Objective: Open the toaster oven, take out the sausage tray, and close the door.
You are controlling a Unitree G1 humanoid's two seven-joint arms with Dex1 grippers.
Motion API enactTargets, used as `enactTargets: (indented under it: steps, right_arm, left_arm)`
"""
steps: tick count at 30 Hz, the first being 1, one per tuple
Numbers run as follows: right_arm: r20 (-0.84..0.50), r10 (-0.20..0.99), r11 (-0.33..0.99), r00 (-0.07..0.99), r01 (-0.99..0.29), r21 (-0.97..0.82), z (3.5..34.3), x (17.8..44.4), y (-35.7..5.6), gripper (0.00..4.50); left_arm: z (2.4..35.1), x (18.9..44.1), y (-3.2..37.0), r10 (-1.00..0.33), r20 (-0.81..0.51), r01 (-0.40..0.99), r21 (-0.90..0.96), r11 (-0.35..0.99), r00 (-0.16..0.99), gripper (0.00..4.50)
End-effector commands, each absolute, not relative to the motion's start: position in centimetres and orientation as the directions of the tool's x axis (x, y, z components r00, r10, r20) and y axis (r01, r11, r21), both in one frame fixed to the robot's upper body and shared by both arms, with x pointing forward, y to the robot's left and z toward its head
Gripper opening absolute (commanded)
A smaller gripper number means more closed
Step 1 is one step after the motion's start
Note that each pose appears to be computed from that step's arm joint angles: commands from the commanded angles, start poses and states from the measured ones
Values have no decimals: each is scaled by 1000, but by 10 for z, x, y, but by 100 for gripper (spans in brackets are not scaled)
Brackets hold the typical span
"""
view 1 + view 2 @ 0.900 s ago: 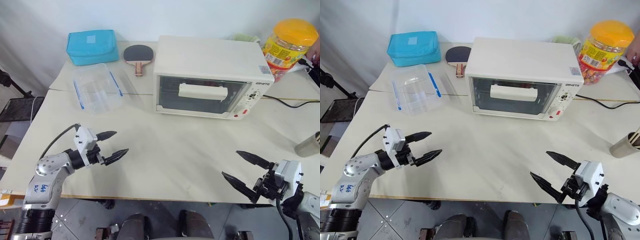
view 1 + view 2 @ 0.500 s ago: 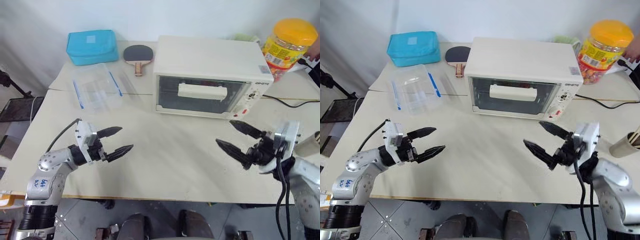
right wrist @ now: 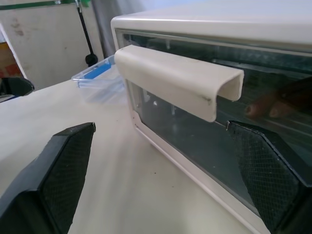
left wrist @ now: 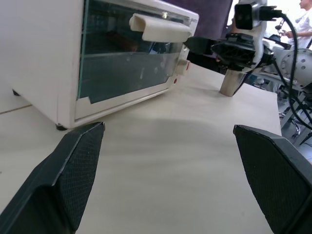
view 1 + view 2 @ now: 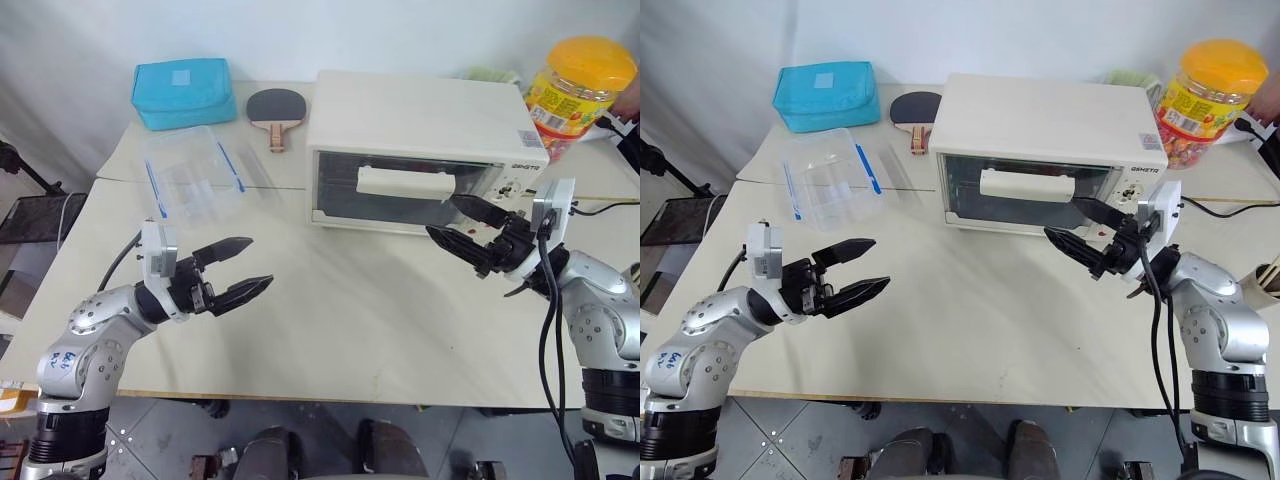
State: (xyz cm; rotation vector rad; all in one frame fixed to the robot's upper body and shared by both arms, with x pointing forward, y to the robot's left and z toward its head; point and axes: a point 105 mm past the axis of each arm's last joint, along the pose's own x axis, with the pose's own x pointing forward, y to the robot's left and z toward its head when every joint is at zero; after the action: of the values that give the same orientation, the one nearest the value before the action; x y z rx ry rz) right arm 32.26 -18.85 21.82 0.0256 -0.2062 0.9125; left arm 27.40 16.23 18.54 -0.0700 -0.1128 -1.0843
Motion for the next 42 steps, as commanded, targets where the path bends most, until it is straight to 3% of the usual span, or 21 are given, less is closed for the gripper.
enactTargets:
  steps: [1,5,13,16,21,29,37,42]
  right_arm:
    - [227,808,578,543,-806,-127,231,320,-180,450]
    - [240,837,531,492,-836,-140,236,312,-170,450]
    - [36,917,397,398,-898,-190,199,279,-162,450]
    - [9,914,397,406,-887,-236,190,274,-164,450]
    - [-35,901,398,432,-858,-324,173,271,-170,450]
    - [10,877,450,480,-813,-369,173,276,-173,450]
    - [34,819,541,573,-750,-382,171,274,-182,450]
    - [54,704,675,708,-643,-362,162,252,-206,450]
  left_arm:
    - [197,269,161,-876,156,885,25,464,455,448]
    - [198,272,162,-864,173,878,-6,478,472,448]
    - [222,292,160,-826,257,854,9,521,501,448]
    - [231,305,154,-815,295,851,12,526,499,394]
    - [222,334,131,-821,286,854,21,520,494,246]
    - [207,374,73,-823,287,854,30,519,490,5]
    - [194,364,43,-898,222,909,88,407,380,5]
    - [184,357,38,-920,182,927,84,366,347,5]
